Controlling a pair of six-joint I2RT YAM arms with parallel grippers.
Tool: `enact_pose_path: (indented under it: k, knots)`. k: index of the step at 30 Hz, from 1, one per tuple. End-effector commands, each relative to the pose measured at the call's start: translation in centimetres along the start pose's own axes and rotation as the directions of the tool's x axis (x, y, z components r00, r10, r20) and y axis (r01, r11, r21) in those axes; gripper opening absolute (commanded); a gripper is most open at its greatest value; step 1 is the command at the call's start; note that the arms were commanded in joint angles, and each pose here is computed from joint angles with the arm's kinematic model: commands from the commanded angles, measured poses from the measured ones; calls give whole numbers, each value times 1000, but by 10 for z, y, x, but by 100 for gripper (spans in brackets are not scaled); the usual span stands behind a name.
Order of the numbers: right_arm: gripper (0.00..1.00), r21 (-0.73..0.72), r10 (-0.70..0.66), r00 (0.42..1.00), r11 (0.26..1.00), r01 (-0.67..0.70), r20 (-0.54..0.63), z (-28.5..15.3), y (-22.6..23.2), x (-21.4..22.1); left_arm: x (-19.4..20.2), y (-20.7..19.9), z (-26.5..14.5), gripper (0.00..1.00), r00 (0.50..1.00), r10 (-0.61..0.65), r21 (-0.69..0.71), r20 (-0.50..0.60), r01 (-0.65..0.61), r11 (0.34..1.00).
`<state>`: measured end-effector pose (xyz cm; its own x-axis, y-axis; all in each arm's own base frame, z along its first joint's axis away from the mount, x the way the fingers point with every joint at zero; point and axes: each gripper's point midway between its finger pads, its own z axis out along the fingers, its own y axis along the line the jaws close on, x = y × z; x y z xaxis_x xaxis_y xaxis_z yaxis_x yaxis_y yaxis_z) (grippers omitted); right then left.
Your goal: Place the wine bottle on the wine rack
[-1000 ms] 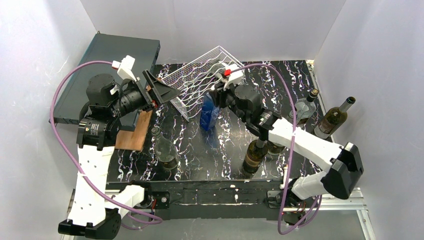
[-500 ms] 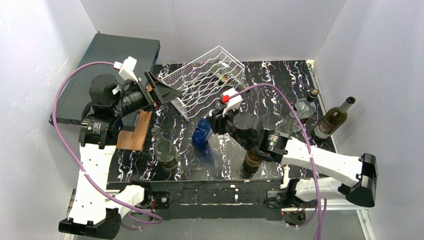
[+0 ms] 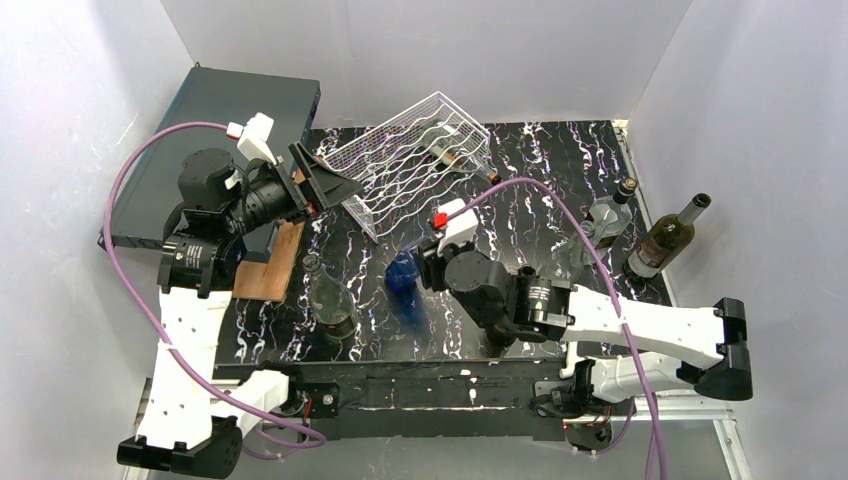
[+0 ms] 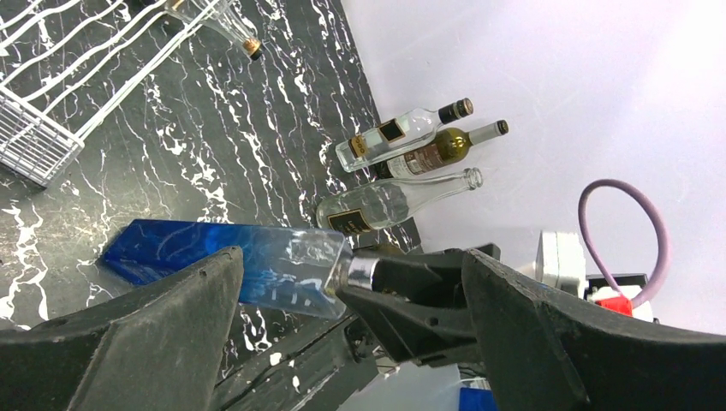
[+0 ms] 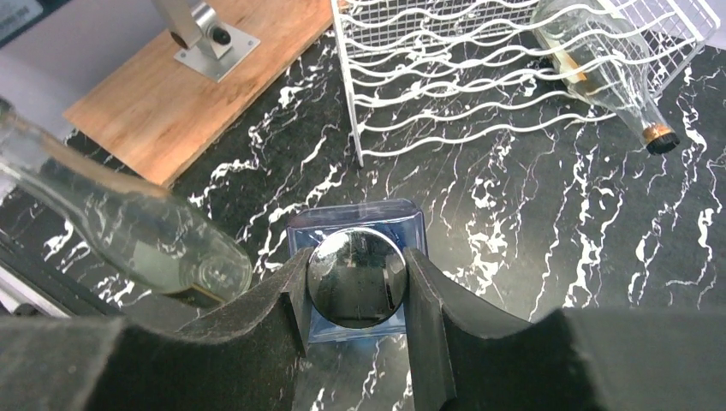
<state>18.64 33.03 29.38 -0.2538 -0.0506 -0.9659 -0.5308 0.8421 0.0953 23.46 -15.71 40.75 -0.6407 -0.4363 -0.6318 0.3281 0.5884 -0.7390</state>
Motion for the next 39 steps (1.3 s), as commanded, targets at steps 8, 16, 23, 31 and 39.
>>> enact_pose_path:
  k: [8,16,23,31,39]
  knots:
    - [1,74,-149,969,983,166,-196,-19,-3,96,-2,-3,-8,99,999,40,-3,24,-40,999]
    - [1,87,-180,961,975,202,-211,-20,1,126,-1,-8,-13,99,998,52,5,25,-52,999]
    - [1,67,-211,947,970,234,-243,-27,13,151,-2,-9,-16,99,998,61,-3,26,-60,998]
    - [1,76,-202,932,969,235,-301,-29,8,193,-2,-11,-17,99,998,64,3,28,-64,998]
    - [35,25,-247,905,962,273,-347,-32,17,203,-4,-9,-23,99,993,111,-34,29,-110,993]
